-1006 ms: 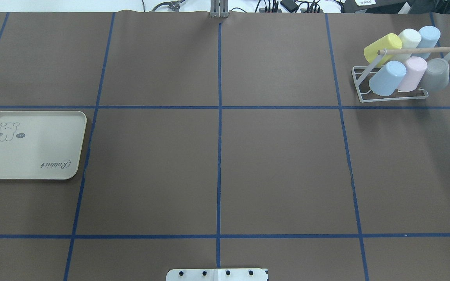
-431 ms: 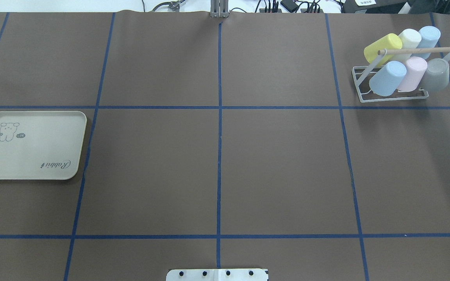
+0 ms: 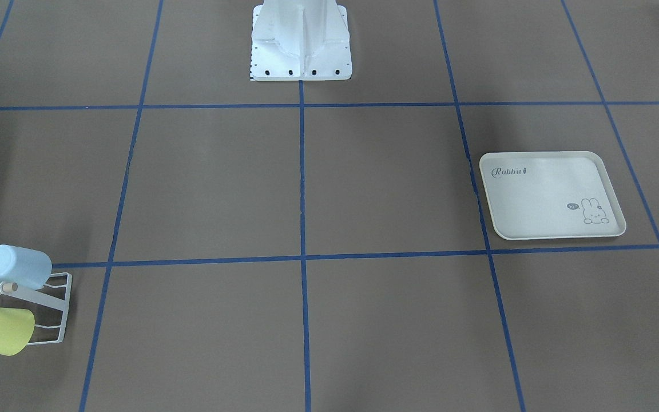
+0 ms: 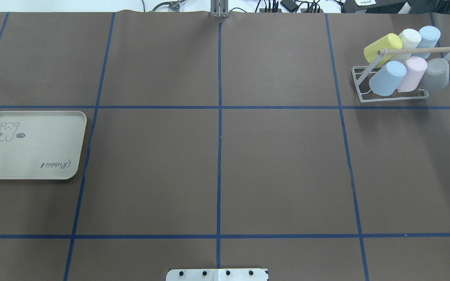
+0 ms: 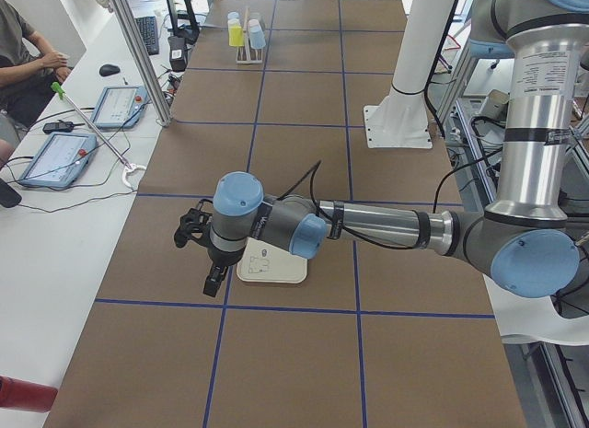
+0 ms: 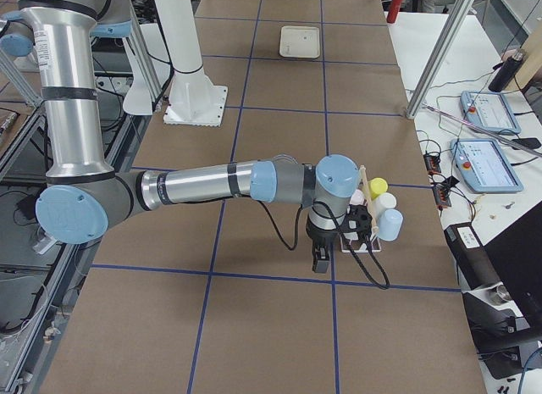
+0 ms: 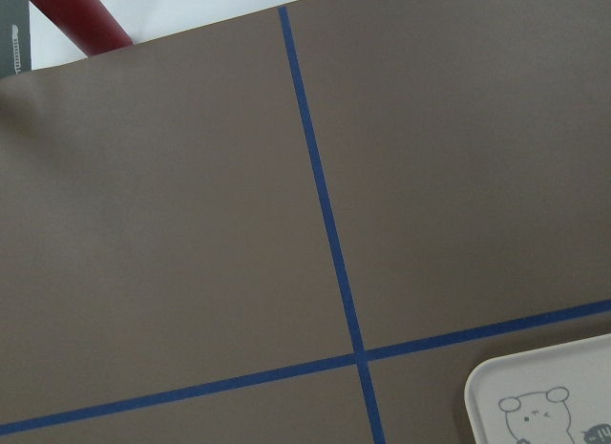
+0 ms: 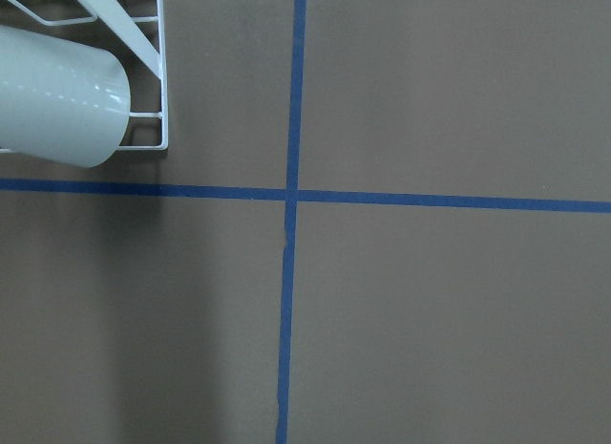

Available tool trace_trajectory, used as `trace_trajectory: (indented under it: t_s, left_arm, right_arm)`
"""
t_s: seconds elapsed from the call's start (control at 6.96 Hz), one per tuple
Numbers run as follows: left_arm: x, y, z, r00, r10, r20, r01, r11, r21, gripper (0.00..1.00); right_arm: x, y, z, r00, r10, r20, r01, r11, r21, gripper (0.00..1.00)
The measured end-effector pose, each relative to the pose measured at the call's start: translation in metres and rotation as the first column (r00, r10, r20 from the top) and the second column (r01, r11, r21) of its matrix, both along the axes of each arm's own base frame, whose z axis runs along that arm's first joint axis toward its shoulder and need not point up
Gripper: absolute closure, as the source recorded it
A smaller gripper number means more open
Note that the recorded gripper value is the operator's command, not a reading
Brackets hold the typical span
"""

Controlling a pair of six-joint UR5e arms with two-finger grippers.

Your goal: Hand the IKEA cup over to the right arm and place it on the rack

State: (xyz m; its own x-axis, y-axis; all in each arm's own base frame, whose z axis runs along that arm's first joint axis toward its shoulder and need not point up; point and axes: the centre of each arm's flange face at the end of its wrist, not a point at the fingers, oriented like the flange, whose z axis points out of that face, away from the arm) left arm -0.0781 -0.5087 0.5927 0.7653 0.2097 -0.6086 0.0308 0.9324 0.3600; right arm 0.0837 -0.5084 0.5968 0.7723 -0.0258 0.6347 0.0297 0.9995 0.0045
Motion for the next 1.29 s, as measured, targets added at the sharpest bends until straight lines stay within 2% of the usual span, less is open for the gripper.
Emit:
trace_trajectory:
  t_s: [0.14,0.43,1.01,1.29]
  left_arm:
    - [0.001,0.010,0.006,1.000,0.002,-0.005,-0.002,1.000,0.003,0.00]
    - [0.010,0.011,0.007,1.000,0.022,-0.020,-0.022,1.000,0.004,0.00]
    - [0.026,0.010,0.010,0.998,0.054,-0.024,-0.055,0.998,-0.009,0.00]
    - [0.027,0.011,0.009,0.998,0.057,-0.026,-0.057,0.998,-0.004,0.00]
  right_arm:
    - [-0.002,0.000,0.001,1.000,-0.003,0.001,0.003,1.000,-0.012,0.01]
    - [-0.005,0.001,-0.001,1.000,-0.003,0.008,0.003,1.000,-0.017,0.01]
    - [-0.006,0.005,-0.015,1.000,0.002,0.016,-0.002,1.000,0.011,0.01]
    - [-0.007,0.009,-0.014,1.000,0.003,0.020,-0.003,1.000,0.006,0.01]
